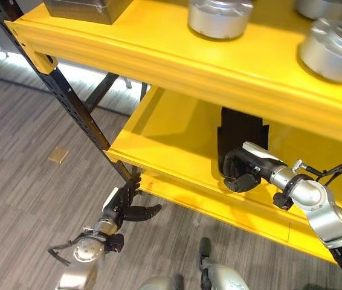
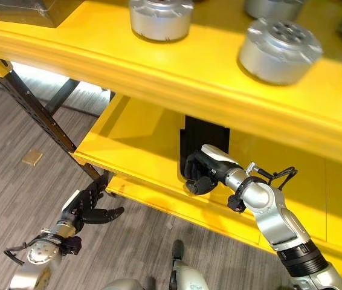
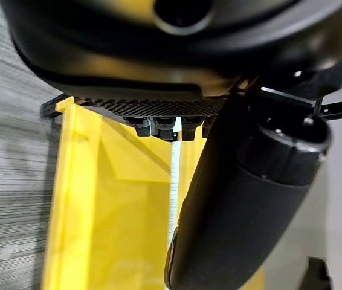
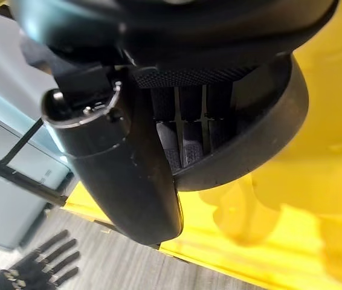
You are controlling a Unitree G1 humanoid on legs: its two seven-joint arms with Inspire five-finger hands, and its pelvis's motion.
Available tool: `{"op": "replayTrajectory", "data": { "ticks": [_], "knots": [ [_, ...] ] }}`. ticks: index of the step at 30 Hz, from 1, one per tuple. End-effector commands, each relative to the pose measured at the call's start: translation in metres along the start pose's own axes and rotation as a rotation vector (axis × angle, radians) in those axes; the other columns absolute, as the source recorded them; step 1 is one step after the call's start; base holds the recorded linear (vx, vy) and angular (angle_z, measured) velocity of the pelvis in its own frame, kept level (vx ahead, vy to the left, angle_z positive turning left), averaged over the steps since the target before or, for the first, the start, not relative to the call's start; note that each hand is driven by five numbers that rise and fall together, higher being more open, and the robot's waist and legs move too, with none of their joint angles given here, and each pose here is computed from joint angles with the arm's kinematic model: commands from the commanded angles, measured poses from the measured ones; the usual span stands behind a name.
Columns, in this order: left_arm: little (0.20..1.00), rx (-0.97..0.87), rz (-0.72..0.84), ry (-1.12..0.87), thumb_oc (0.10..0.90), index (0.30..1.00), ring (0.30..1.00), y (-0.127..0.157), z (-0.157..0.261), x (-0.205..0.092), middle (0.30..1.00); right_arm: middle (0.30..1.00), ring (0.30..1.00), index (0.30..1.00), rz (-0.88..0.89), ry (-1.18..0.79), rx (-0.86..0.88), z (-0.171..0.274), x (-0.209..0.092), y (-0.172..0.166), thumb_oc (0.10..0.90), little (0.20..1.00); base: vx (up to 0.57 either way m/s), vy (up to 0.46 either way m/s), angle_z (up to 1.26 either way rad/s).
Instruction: Move parts from the plastic box to the shelf.
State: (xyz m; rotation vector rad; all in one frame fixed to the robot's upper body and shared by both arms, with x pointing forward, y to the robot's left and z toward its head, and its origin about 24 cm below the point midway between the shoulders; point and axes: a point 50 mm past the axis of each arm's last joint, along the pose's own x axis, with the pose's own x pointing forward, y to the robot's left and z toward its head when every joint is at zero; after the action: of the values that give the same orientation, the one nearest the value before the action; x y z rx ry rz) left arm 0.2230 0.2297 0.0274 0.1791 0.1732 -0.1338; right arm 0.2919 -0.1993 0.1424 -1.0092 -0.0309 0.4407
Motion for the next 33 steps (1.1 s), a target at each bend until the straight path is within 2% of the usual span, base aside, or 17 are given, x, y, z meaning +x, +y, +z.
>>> {"op": "replayTrajectory", "data": {
  "ticks": [1,9,16,33],
  "knots": [
    [1.000,0.040,-0.005,-0.188,0.900,1.000,1.000,0.008,0.036,0.000,1.000,0.300,0.300,0.300,-0.231,-0.117,-0.101,0.029,-0.004,-0.046,0.400,0.300,0.07,-0.022,0.08],
    [1.000,0.012,-0.011,-0.178,0.900,1.000,1.000,0.005,0.035,0.000,1.000,0.300,0.300,0.300,-0.338,0.018,-0.128,0.007,-0.016,-0.049,0.400,0.300,0.06,0.028,-0.14],
    [1.000,0.008,-0.022,-0.168,0.900,1.000,1.000,0.001,0.034,-0.002,1.000,0.300,0.300,0.300,-0.364,0.101,-0.133,-0.007,-0.026,-0.046,0.400,0.300,-0.01,0.016,-0.08],
    [1.000,0.022,0.048,-0.131,0.900,1.000,1.000,0.009,0.028,-0.007,1.000,0.300,0.300,0.300,-0.373,0.152,-0.136,-0.017,-0.032,-0.046,0.400,0.300,-0.02,-0.011,-0.08]
  ]
}}
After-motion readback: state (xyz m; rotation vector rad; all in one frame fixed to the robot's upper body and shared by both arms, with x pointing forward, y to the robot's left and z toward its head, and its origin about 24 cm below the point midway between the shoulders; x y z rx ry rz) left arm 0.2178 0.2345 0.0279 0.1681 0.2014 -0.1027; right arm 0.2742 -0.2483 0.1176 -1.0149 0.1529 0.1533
